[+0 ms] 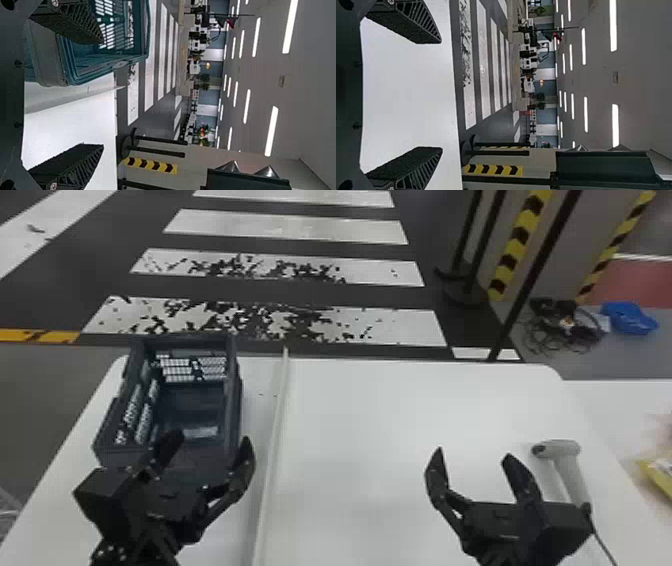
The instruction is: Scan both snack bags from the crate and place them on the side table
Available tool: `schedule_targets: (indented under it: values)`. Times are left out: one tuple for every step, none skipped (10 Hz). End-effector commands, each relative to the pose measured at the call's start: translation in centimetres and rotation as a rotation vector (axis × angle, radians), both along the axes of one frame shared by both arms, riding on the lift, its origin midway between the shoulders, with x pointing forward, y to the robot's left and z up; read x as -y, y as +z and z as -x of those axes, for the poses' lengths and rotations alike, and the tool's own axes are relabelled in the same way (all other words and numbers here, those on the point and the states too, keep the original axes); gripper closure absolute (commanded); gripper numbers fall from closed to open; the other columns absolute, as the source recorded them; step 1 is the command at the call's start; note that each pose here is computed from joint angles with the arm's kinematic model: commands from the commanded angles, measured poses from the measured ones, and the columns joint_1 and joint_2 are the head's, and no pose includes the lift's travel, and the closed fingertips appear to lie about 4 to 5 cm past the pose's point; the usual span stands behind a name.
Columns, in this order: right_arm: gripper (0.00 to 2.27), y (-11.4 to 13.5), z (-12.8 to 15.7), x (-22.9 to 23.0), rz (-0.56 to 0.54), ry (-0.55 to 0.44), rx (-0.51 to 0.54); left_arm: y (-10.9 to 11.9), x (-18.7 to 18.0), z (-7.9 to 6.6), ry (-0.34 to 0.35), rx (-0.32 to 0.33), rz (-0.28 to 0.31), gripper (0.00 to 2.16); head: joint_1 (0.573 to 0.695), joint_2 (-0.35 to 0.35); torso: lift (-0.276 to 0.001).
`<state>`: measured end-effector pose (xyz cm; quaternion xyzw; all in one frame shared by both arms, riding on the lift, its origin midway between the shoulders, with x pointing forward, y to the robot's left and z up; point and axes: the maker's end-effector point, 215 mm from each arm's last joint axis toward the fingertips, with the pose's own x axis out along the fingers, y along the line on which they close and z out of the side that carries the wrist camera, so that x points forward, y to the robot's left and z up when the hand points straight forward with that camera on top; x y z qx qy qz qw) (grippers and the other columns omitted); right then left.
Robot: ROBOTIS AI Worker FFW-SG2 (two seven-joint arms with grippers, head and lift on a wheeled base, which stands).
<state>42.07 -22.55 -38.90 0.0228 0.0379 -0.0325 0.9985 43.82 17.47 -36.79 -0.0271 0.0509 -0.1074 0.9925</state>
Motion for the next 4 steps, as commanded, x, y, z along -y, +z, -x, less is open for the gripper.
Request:
schedule_targets:
  values:
    - [0.02,0.05,-0.10,-0.01,-0.001,-0.001,0.002,0.12,0.04,-0.07,-0.001,0.003,0.001,0.06,0.695,-0.067,-0.095]
    - [0.02,0.07,-0.06,-0.01,-0.001,-0.001,0.002,0.03,0.04,-0.06,-0.001,0.000,0.000,0.07,0.695,-0.067,-0.095]
    - [0.02,-0.06,0.06,-0.01,-0.001,-0.001,-0.002,-0.02,0.05,-0.16,-0.001,-0.003,-0.001,0.07,0.695,-0.067,-0.095]
    - [0.03,-0.26,0.24,0.00,-0.004,-0.001,-0.006,-0.35,0.21,-0.38,-0.002,-0.016,-0.001,0.07,0.695,-0.067,-0.095]
